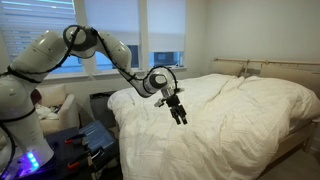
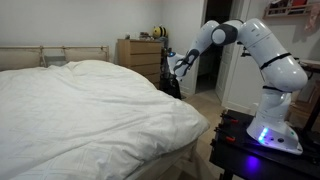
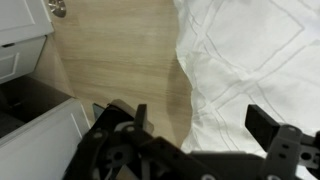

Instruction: Straighten the blanket on the bed

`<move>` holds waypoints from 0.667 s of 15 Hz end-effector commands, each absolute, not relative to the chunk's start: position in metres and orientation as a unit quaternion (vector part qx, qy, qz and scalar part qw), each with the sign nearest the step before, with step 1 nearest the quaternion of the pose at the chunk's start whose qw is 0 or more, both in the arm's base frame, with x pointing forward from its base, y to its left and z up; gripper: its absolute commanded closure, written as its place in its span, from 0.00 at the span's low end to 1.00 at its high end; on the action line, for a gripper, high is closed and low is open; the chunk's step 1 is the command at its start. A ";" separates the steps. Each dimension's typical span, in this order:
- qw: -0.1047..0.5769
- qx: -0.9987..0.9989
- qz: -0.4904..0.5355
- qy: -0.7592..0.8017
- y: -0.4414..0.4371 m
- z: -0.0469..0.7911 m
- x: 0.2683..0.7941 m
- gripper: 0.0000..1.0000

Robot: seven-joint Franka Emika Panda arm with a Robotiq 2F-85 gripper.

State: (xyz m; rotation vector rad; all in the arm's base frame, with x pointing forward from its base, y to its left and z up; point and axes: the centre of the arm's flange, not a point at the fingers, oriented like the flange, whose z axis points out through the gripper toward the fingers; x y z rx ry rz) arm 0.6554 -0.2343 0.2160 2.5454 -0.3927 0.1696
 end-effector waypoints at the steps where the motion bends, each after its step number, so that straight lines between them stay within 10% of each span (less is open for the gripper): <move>1: 0.206 0.955 0.111 -0.181 -0.238 0.244 0.643 0.00; 10: 0.113 0.959 0.152 -0.212 -0.262 0.258 0.646 0.00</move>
